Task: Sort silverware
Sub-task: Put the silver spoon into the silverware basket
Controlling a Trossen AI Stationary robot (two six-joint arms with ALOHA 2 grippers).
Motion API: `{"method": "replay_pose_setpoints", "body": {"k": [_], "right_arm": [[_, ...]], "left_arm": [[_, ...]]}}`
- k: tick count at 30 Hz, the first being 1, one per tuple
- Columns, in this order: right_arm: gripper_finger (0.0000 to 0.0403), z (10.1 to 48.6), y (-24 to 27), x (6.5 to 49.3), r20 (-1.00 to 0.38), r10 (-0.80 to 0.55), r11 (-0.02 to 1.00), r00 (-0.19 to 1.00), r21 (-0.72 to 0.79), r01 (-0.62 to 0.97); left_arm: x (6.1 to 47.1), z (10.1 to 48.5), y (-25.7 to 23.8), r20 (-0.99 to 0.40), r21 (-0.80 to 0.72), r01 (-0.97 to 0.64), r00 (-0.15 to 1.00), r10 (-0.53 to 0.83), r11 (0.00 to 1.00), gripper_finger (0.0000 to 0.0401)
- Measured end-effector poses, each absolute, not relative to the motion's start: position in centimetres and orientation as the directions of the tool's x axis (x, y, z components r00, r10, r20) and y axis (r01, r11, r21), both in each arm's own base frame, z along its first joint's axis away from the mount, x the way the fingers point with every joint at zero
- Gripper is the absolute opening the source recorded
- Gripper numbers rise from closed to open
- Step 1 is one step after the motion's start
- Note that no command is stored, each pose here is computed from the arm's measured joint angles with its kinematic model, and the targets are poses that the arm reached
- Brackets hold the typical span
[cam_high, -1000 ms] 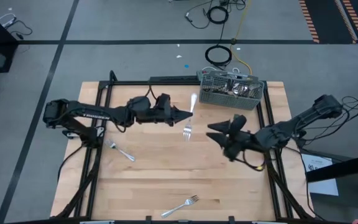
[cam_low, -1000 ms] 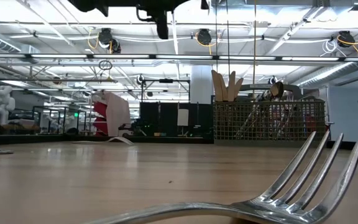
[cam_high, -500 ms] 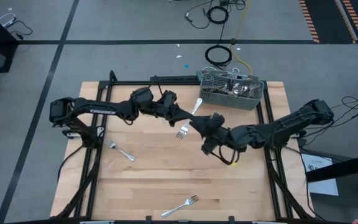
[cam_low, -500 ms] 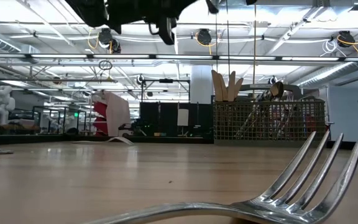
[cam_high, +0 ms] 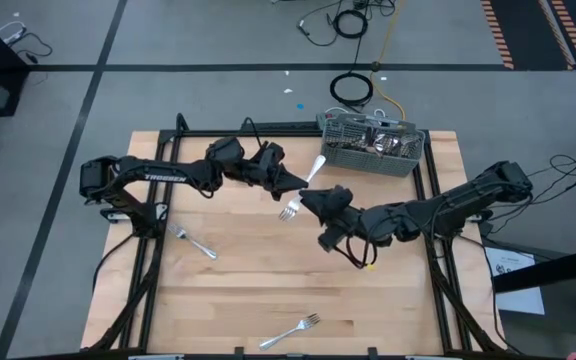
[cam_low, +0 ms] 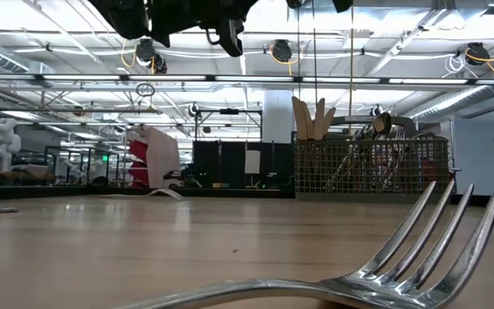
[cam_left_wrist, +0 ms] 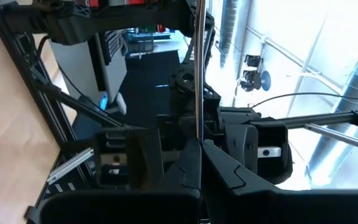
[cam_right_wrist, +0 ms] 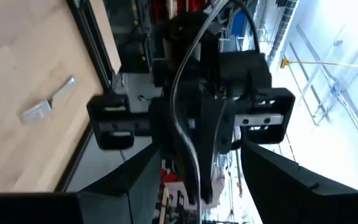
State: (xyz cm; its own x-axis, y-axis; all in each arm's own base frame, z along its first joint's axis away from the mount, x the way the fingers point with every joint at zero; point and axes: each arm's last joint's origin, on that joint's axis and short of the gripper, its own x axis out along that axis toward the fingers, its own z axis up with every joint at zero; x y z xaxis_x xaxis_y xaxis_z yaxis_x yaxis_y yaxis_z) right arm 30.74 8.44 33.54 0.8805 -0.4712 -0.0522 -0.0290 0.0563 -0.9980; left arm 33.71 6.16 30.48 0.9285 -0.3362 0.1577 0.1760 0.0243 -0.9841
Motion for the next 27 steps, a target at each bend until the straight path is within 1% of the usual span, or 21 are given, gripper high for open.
{"method": "replay_pose_setpoints", "body": {"k": [4,9,12,15,18,24,25,27], "right_arm": [[0.0208,33.4,8.4,31.0,-0.06,-0.435,0.098,0.899,-0.995,-0.019],[0.0206,32.9,7.8,31.6,-0.066,-0.437,0.089,0.897,-0.996,-0.03],[0.0191,32.7,7.5,31.8,-0.07,-0.447,0.088,0.892,-0.996,-0.034],[0.0162,32.7,7.3,31.9,-0.068,-0.457,0.088,0.887,-0.996,-0.032],[0.0124,32.7,7.3,31.9,-0.069,-0.458,0.078,0.886,-0.996,-0.037],[0.0026,32.7,7.3,31.9,-0.068,-0.458,0.076,0.886,-0.996,-0.037],[0.0015,32.7,7.3,31.9,-0.068,-0.458,0.073,0.886,-0.997,-0.039],[0.001,32.7,7.3,31.9,-0.066,-0.458,0.072,0.886,-0.997,-0.037]], "left_arm": [[33.7,30.5,6.1,0.157,-0.984,0.176,0.928,-0.336,0.025,0.0003],[33.7,30.5,6.2,0.157,-0.984,0.174,0.935,-0.318,0.025,0.0003],[33.7,30.5,6.2,0.157,-0.984,0.175,0.936,-0.314,0.029,0.0003],[33.8,30.4,6.2,0.155,-0.983,0.178,0.937,-0.312,0.046,0.0003],[33.8,30.4,6.2,0.154,-0.983,0.177,0.938,-0.311,0.046,0.0003],[33.8,30.4,6.2,0.148,-0.984,0.17,0.939,-0.311,0.045,0.0004],[33.8,30.3,6.2,0.144,-0.985,0.165,0.939,-0.311,0.042,0.0007],[33.8,30.2,6.2,0.134,-0.987,0.154,0.941,-0.311,0.039,0.0018]]}}
